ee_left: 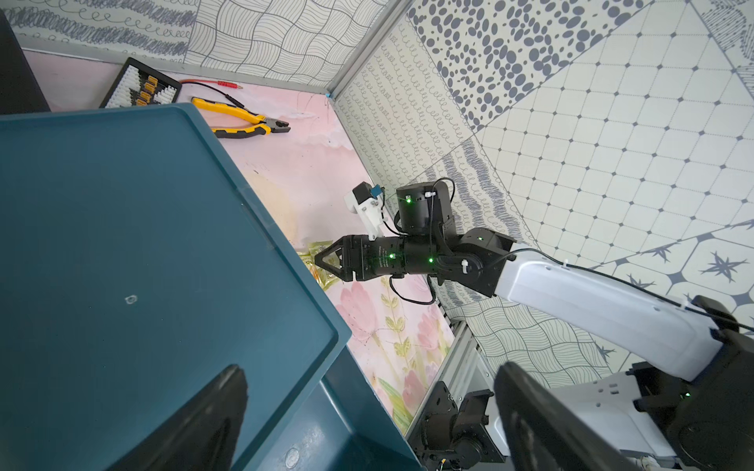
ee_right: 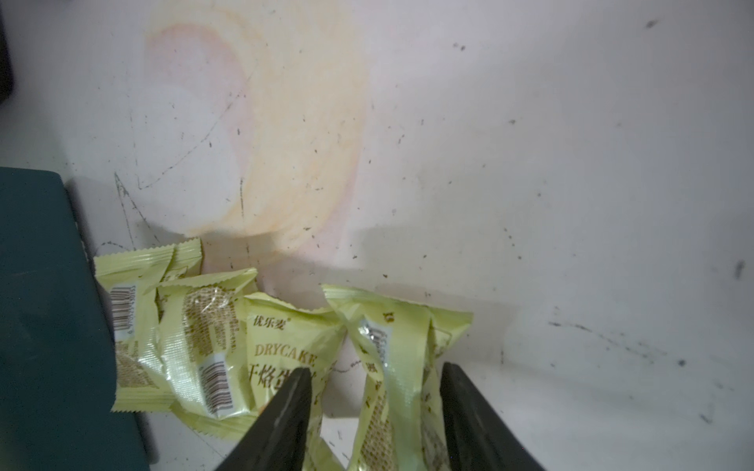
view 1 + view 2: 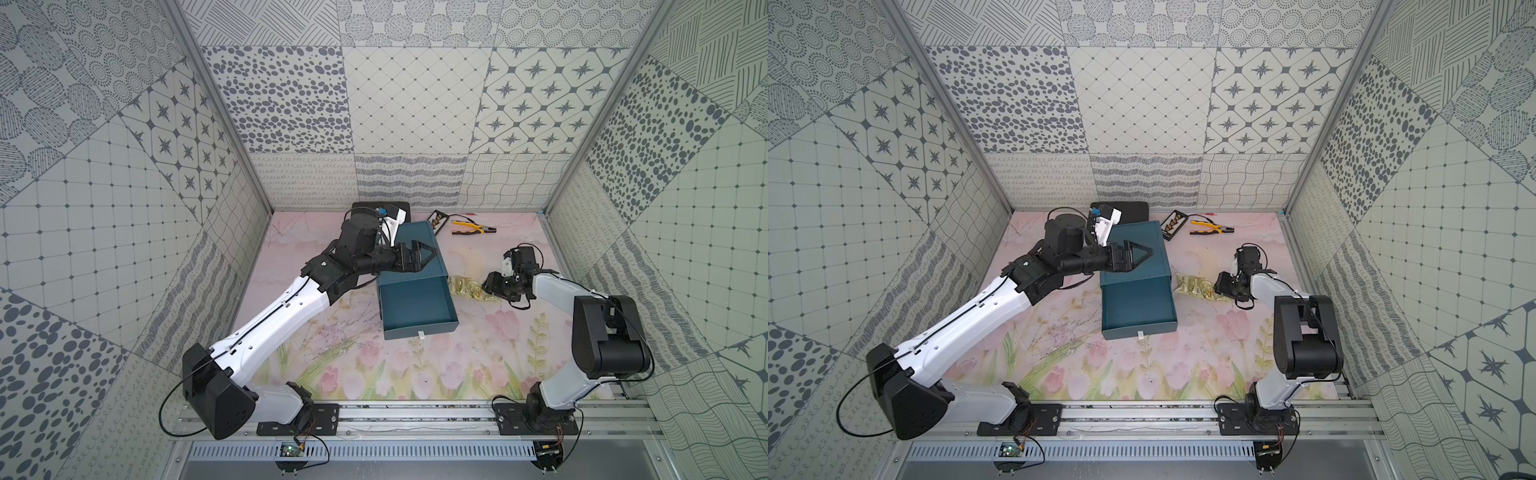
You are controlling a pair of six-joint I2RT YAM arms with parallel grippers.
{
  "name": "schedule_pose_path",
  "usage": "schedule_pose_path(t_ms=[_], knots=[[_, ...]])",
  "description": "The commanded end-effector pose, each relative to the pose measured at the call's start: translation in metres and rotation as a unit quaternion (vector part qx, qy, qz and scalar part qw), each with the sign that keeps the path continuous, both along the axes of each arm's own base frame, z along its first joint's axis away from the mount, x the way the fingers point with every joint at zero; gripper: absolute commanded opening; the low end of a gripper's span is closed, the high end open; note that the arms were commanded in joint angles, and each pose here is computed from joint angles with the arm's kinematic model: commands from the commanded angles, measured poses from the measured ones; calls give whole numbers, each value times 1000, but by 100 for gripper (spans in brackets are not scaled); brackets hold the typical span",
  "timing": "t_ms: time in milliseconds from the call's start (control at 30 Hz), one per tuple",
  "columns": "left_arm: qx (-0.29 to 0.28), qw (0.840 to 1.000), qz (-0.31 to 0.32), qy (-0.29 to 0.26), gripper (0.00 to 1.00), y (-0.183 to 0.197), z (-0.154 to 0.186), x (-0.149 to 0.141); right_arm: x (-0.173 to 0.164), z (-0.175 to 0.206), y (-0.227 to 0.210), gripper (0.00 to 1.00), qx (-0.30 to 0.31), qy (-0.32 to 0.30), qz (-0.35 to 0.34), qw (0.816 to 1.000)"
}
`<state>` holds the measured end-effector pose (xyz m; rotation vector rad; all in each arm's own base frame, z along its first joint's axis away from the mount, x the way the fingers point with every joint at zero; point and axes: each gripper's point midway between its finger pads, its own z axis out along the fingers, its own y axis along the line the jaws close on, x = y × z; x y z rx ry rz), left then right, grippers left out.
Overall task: Take the cookies out of the drawer
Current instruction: Place the cookie at the center of the board, then close the drawer in the storage box.
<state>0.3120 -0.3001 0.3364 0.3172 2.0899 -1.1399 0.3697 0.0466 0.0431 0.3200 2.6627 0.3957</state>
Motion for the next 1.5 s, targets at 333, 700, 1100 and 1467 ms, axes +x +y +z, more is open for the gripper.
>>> schedule_pose_path(t_ms=[333,700,1100,1467], knots=[[29,996,85,14,99,64,-11,32,-10,112,15,67,-37,-113,-2,993],[29,994,84,62,99,64,-40,43,-67,160,80,68,-6,-164,39,986],[34,992,86,82,99,65,-57,51,-139,111,124,65,-23,-89,90,992],[51,990,94,89,99,77,-62,60,-198,95,148,61,-44,-49,182,981]])
